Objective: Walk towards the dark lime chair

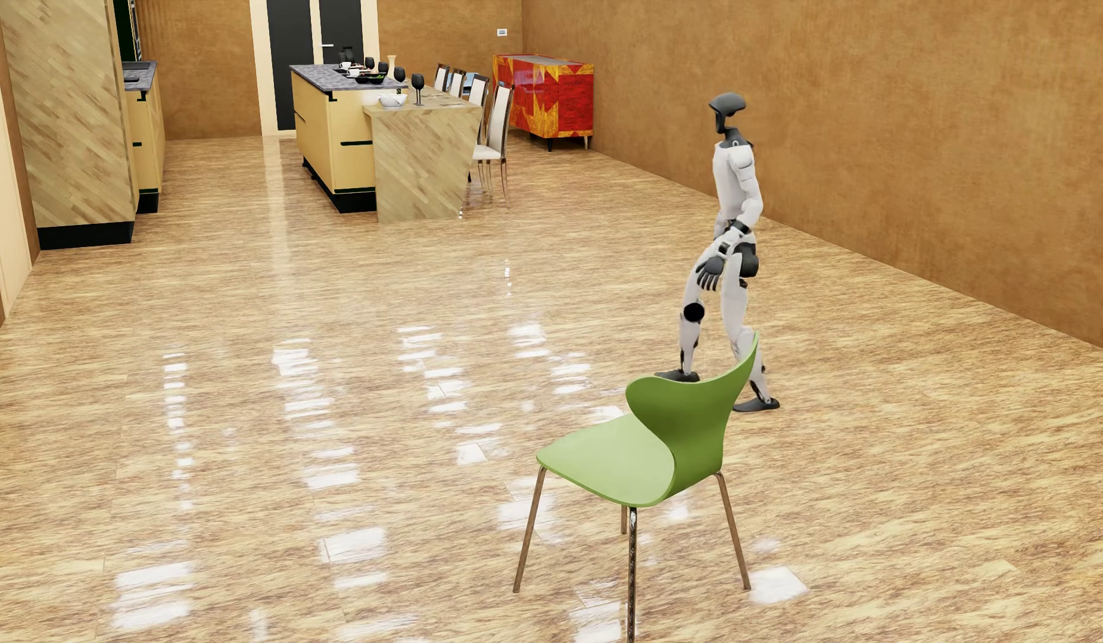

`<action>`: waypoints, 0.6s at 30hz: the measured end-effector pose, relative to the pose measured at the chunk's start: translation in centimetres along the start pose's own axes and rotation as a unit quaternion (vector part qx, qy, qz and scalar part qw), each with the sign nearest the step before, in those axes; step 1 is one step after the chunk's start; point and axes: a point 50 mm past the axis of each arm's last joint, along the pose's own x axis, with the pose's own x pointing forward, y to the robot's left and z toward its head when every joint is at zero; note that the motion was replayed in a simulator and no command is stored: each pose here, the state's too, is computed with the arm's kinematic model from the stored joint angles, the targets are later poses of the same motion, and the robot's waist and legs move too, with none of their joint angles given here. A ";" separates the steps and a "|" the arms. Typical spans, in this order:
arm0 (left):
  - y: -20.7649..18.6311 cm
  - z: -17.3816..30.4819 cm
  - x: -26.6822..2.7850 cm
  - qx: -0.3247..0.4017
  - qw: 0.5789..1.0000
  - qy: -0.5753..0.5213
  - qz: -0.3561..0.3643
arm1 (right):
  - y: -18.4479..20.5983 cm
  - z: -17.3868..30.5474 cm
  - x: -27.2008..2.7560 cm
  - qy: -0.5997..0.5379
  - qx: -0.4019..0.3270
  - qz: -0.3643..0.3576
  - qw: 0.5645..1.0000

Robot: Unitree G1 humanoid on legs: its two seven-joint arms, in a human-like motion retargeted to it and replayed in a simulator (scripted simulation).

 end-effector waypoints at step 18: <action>-6.6 -10.0 -6.1 -0.062 0.962 0.242 -0.108 | -14.0 17.6 -7.0 -0.307 -0.037 -0.271 0.912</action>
